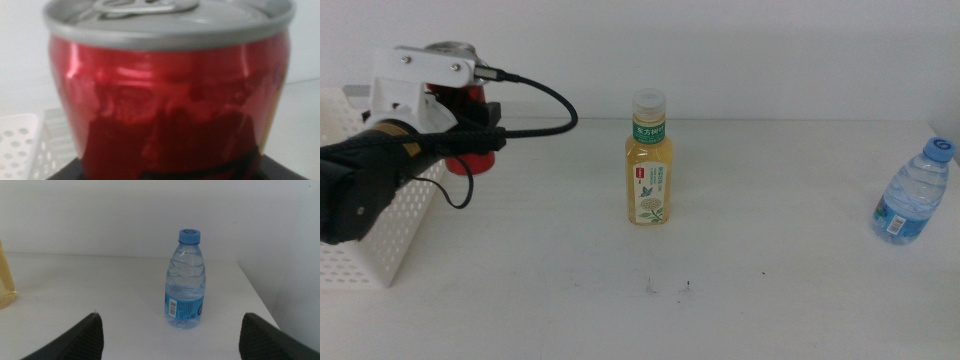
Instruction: Use arms to grab the bottles and put them into the dustbin to the left of the table.
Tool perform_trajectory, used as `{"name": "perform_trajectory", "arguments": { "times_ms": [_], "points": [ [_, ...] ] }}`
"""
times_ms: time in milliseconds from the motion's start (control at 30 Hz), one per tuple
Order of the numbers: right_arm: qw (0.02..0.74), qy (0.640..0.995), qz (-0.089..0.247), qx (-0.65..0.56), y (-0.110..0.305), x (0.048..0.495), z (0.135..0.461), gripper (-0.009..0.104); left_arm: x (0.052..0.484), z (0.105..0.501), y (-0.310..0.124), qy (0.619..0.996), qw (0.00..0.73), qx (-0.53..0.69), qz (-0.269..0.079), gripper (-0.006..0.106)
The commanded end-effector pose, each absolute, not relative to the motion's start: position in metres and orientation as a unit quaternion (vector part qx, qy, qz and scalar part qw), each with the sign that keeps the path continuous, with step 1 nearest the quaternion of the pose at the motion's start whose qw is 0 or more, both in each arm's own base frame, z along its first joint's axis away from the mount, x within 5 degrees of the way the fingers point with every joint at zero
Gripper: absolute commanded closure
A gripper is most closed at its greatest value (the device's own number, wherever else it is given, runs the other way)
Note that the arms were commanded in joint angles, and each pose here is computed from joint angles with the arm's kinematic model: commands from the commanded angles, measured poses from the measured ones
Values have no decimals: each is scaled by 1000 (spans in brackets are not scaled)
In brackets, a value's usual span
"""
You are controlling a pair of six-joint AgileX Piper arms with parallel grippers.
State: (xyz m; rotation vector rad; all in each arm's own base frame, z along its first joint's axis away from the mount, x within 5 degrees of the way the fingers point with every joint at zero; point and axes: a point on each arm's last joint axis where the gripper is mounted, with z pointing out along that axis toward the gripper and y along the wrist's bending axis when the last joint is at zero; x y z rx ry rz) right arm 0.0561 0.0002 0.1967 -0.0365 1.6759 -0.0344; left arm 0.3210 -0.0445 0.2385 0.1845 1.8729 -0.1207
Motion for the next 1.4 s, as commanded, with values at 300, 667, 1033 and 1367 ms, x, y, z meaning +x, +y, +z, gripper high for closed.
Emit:
{"name": "perform_trajectory", "arguments": {
  "times_ms": [300, 667, 1033, 1367],
  "points": [
    [673, 739, -21, -17, 0, 56, 197, 16, 311, 308, -37, 859, 511, 40, -24, 84],
    [673, 739, -21, -17, 0, 56, 197, 16, 329, 367, 26, 903, 426, 28, 47, 84],
    [673, 739, -21, -17, 0, 56, 197, 16, 362, 341, 78, 946, 318, 47, 37, 84],
    [673, 739, -21, -17, 0, 56, 197, 16, 386, 289, 123, 964, 266, -6, 8, 84]
  ]
}}
